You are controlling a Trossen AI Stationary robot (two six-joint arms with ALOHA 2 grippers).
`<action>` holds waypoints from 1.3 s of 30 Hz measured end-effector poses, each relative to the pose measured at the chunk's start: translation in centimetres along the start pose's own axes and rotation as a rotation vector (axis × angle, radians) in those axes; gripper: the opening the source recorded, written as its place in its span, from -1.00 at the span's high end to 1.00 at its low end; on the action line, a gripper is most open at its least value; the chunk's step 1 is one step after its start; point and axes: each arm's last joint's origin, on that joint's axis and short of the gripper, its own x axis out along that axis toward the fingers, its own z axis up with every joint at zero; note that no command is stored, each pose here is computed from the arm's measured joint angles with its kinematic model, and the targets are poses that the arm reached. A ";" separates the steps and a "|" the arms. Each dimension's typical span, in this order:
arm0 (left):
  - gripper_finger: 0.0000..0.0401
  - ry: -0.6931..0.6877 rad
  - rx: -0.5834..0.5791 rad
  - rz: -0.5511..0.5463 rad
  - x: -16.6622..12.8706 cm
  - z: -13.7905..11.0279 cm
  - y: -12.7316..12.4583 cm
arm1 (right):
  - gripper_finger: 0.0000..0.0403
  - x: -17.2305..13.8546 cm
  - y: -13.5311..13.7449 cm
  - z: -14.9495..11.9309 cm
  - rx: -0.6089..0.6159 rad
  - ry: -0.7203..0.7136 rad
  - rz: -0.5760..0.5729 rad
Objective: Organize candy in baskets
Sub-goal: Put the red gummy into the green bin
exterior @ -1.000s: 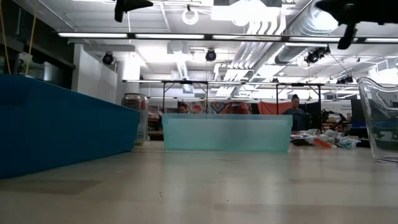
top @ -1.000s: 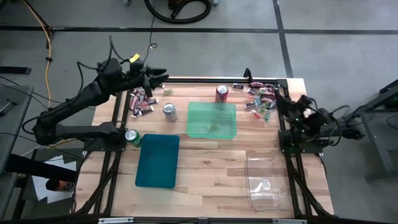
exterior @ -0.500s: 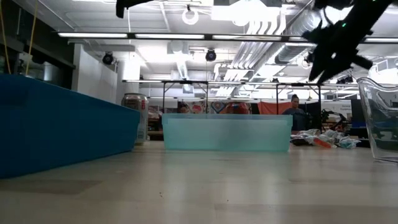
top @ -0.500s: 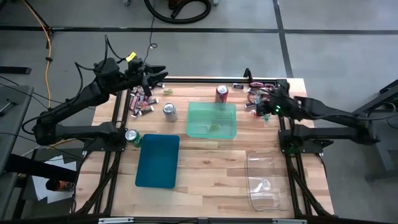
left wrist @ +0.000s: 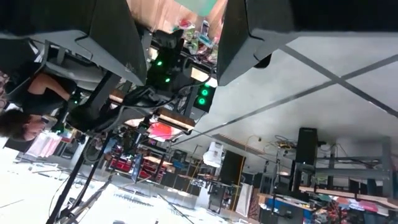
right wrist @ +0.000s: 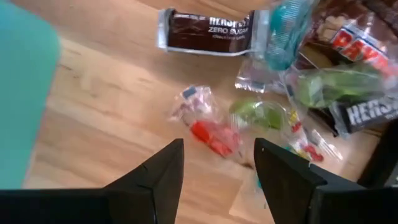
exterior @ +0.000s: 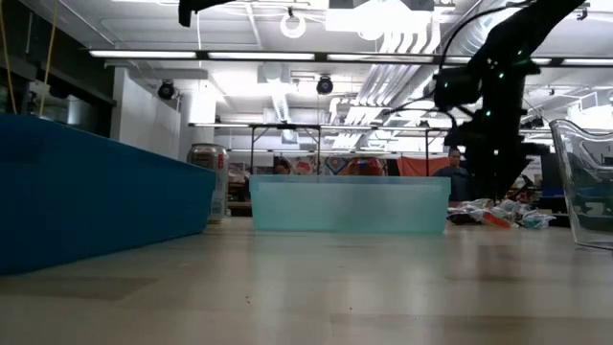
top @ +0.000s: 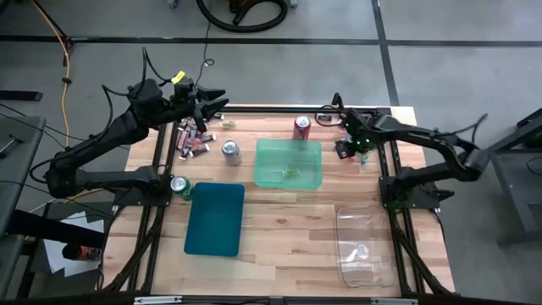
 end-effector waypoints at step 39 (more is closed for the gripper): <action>0.08 -0.022 0.045 0.069 0.0 0.1 0.2 | 0.98 -9.7 5.7 -0.1 -0.274 -0.541 0.626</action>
